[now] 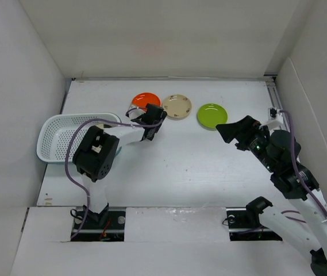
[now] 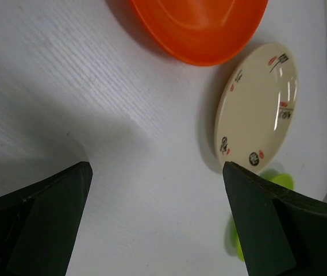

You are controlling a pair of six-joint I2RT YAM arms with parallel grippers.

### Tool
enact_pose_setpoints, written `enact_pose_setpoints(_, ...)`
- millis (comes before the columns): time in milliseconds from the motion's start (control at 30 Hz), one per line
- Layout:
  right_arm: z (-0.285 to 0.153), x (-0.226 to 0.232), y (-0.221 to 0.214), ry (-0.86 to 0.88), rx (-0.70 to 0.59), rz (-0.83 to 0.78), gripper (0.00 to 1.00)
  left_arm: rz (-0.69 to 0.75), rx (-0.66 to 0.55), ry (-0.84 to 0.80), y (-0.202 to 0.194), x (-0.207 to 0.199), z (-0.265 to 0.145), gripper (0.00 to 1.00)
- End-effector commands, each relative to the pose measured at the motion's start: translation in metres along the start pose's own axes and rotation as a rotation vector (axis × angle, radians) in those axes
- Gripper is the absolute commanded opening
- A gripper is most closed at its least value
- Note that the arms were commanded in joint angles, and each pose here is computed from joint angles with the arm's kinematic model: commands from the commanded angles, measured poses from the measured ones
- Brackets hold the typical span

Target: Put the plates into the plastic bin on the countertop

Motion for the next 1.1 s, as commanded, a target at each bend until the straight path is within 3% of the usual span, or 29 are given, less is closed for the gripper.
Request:
enact_pose_setpoints(0, -0.010, 0.012, 0.011, 0.056, -0.038, 0.005, 1.00, -0.170, -0.112, -0.028, 0.033, -0.018, 0.004, 0.97)
enact_pose_setpoints(367, -0.006, 0.015, 0.009, 0.083, -0.007, -0.015, 1.00, -0.216, -0.097, 0.090, 0.058, -0.011, 0.059, 0.93)
enact_pose_setpoints(500, -0.007, 0.017, 0.010, 0.098, -0.004, -0.024, 1.00, -0.223, -0.092, 0.091, 0.062, -0.020, 0.067, 0.79)
enact_pose_setpoints(633, -0.011, 0.019, 0.013, 0.099, -0.018, -0.033, 1.00, -0.238, -0.068, 0.106, 0.057, -0.018, 0.072, 0.45)
enact_pose_setpoints(700, -0.013, 0.021, 0.016, 0.105, -0.024, -0.042, 1.00, -0.235, -0.051, 0.113, 0.056, -0.017, 0.072, 0.36)
enact_pose_setpoints(767, -0.016, 0.020, 0.016, 0.106, -0.025, -0.042, 1.00, -0.232, -0.038, 0.120, 0.052, -0.014, 0.075, 0.21)
enact_pose_setpoints(1000, -0.025, 0.020, 0.018, 0.108, -0.040, -0.050, 1.00, -0.249, -0.025, 0.137, 0.048, -0.009, 0.080, 0.11)
enact_pose_setpoints(1067, -0.029, 0.022, 0.021, 0.115, -0.059, -0.048, 1.00, -0.252, -0.027, 0.128, 0.049, -0.013, 0.080, 0.12)
Point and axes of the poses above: each gripper's point midway between its finger pads, its own z axis out along the fingers, its own x axis along the line the jaws close on, y = z × x, the point moved 9 cm from there along -z, back along the fingers, and after that the axes turned 5 degrees about z, right-handed, at the moved point
